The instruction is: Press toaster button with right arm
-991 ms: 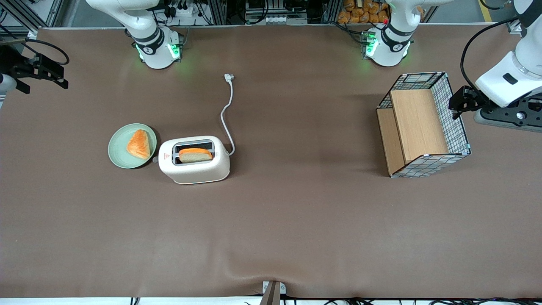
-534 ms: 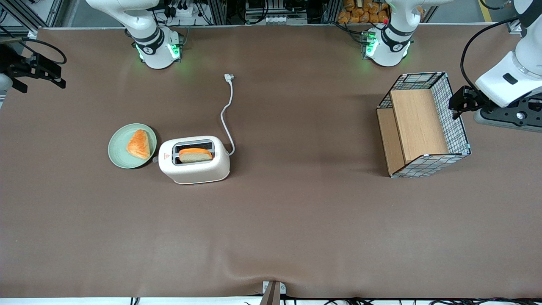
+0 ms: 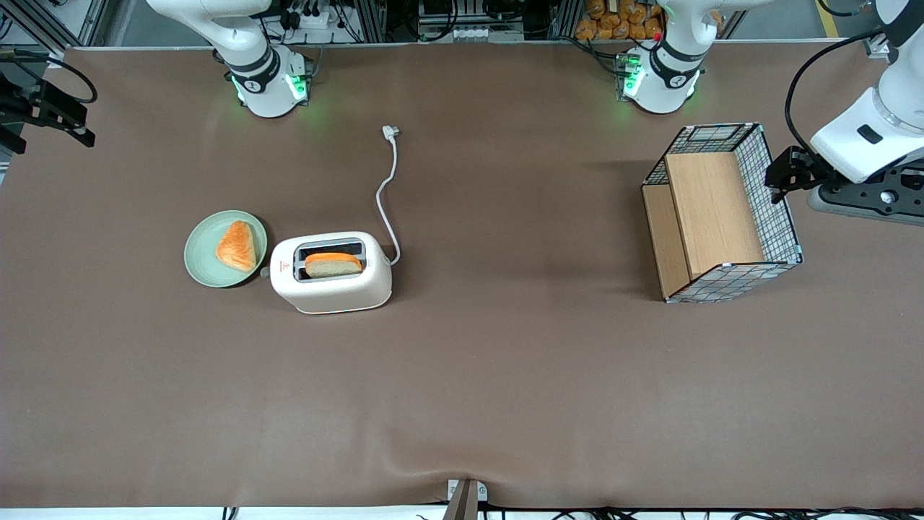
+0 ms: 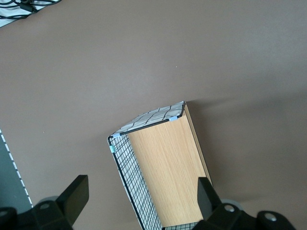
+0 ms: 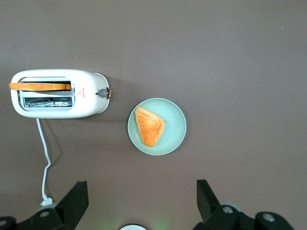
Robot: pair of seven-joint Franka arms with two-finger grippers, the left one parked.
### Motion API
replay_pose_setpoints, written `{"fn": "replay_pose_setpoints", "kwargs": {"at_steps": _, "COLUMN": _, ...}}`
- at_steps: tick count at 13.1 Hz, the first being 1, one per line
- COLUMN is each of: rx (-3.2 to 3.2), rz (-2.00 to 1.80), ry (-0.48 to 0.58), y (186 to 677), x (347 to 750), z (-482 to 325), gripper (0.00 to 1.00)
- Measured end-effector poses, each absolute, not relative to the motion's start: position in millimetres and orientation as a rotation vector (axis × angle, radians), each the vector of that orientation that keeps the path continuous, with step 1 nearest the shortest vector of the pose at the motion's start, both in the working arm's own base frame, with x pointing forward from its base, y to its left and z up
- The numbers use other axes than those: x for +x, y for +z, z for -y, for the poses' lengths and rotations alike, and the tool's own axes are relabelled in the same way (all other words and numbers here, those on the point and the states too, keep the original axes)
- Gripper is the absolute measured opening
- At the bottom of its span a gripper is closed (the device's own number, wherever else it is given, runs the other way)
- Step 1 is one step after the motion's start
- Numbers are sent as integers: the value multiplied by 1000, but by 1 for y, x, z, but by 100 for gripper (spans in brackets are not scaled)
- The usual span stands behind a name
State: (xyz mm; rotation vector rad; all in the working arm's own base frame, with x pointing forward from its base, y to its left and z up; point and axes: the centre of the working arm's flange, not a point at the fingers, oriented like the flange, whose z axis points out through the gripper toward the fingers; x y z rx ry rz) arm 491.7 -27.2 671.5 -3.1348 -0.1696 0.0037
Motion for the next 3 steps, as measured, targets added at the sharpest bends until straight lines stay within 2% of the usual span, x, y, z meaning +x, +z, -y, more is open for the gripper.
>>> {"fn": "replay_pose_setpoints", "kwargs": {"at_steps": 3, "rx": -3135, "rz": 171, "ry": 10, "y": 671, "x": 491, "z": 26, "gripper": 100}}
